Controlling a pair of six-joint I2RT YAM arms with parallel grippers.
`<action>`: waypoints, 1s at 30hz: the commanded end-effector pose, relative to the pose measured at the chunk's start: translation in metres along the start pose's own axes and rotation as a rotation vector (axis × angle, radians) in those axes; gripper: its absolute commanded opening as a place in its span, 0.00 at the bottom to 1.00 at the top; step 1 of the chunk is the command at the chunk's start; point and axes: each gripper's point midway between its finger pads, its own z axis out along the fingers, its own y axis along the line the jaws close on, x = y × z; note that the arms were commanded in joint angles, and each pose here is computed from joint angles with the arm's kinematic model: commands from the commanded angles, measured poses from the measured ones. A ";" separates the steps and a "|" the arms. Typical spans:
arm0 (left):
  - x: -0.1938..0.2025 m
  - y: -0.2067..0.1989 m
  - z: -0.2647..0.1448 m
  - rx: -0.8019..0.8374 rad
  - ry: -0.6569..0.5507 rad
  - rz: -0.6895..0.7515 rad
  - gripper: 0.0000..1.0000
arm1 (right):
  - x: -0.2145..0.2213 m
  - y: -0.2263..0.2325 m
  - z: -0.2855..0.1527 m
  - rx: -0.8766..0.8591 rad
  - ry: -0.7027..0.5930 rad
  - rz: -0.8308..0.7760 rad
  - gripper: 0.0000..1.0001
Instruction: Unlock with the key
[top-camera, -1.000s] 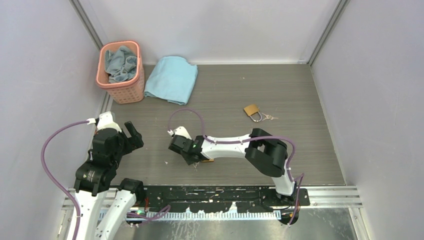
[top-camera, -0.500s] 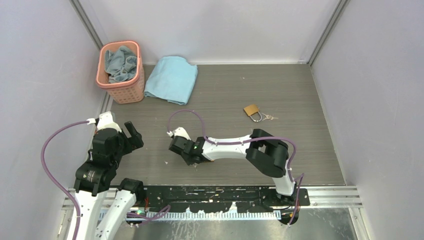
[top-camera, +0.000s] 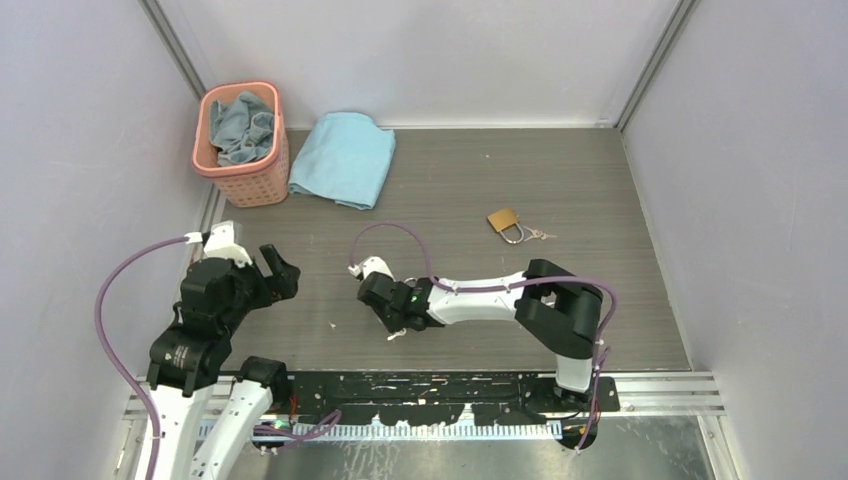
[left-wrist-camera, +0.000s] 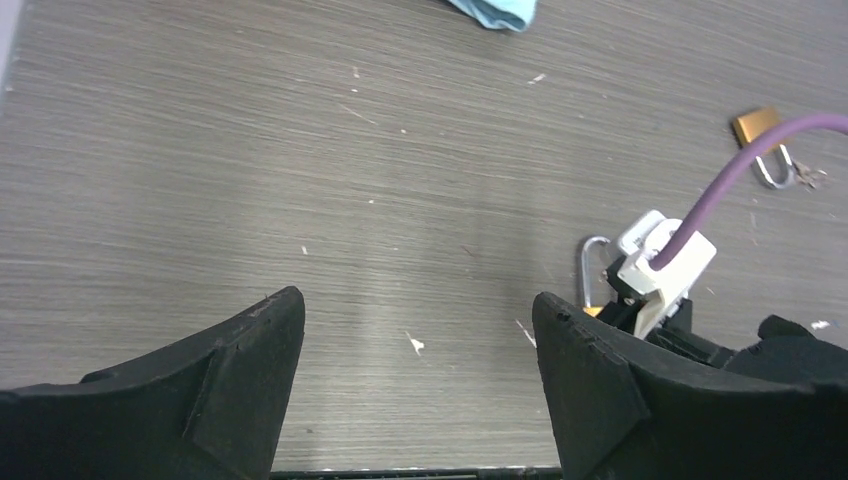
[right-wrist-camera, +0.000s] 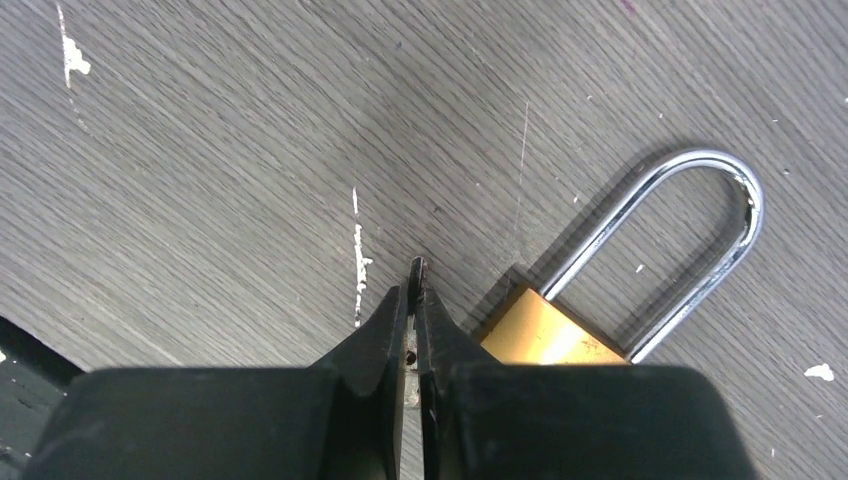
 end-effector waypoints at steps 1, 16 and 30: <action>-0.011 -0.030 -0.003 0.153 -0.009 0.016 0.83 | -0.038 0.008 -0.027 -0.064 -0.158 0.027 0.01; 0.024 -0.092 0.008 0.470 0.252 -0.087 0.78 | -0.062 0.002 -0.078 -0.158 -0.396 0.079 0.01; 0.028 -0.131 0.014 0.663 0.362 -0.263 0.68 | -0.101 0.006 -0.141 -0.263 -0.645 -0.004 0.01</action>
